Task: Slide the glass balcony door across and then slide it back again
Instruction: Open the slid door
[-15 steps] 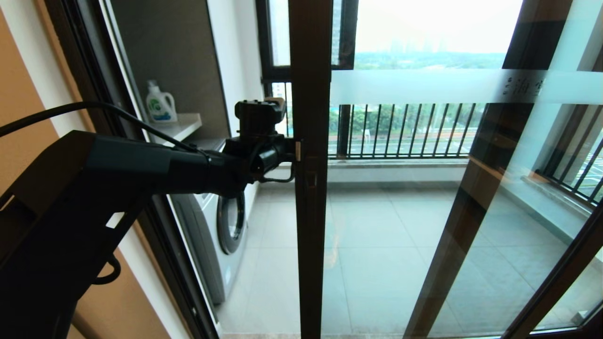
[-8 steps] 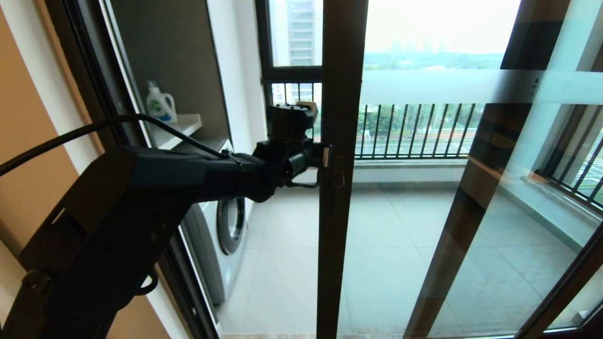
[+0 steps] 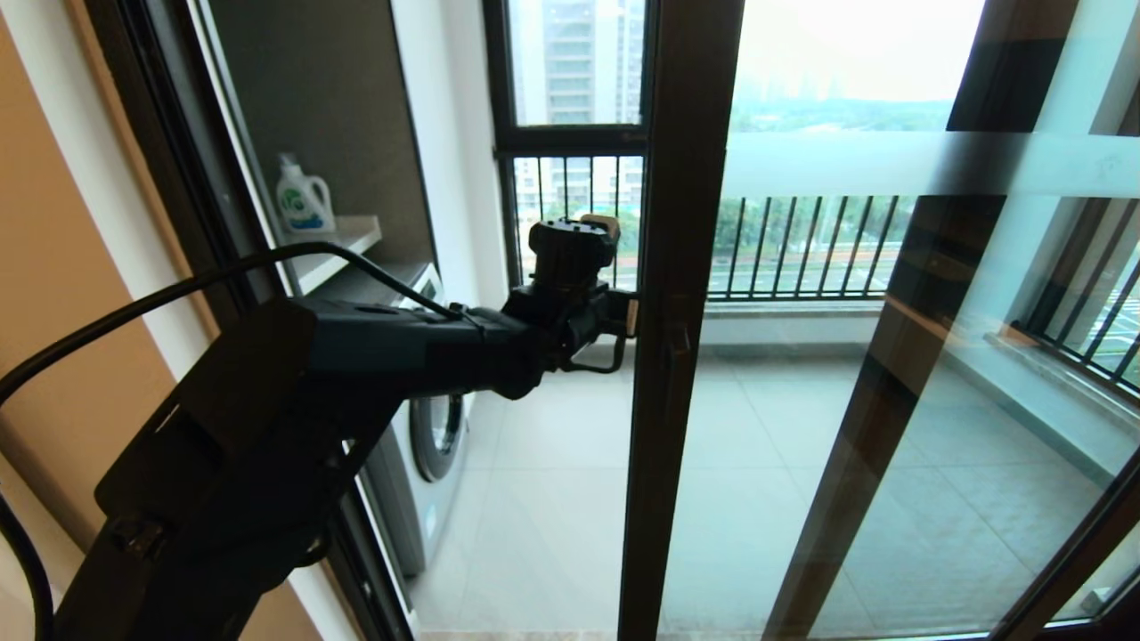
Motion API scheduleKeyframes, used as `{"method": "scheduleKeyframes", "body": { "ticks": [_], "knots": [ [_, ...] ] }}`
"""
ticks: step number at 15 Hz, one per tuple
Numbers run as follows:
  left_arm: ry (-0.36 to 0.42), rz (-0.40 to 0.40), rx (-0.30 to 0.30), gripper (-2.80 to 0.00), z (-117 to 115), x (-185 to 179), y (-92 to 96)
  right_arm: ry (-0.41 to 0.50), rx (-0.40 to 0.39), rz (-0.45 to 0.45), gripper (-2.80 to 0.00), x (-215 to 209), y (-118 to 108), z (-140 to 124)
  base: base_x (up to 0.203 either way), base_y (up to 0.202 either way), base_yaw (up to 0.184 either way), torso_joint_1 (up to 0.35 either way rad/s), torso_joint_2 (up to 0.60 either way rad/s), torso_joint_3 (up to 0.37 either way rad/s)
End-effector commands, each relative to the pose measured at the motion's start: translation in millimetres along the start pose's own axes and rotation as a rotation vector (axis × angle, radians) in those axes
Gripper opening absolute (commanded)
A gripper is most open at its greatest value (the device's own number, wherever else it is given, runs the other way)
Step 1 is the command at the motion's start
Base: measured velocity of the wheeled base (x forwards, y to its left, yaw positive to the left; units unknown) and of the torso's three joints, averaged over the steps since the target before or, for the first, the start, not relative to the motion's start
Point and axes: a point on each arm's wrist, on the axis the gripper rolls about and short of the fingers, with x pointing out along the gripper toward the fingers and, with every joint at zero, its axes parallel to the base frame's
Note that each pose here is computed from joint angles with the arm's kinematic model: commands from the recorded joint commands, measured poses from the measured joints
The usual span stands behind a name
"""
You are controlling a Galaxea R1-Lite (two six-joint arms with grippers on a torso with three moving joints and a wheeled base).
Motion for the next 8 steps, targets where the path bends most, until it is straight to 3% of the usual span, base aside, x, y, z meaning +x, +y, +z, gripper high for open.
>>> {"method": "scheduleKeyframes", "body": {
  "ticks": [1, 5, 8],
  "knots": [
    [-0.008, 0.017, -0.009, -2.8, 13.5, -15.9, 9.5, 0.001, -0.001, 0.001, -2.8, 0.1, 0.0, 0.0, 0.0, 0.0, 0.0, 0.0, 0.0, 0.0],
    [0.0, 0.069, -0.089, -2.8, 38.7, -71.9, 43.3, 0.001, -0.001, 0.001, -2.8, 0.1, 0.0, 0.0, 0.0, 0.0, 0.0, 0.0, 0.0, 0.0],
    [0.051, 0.11, -0.116, -2.8, 26.1, -131.7, 66.8, 0.001, -0.002, 0.001, -2.8, 0.1, 0.0, 0.0, 0.0, 0.0, 0.0, 0.0, 0.0, 0.0]
  ]
}}
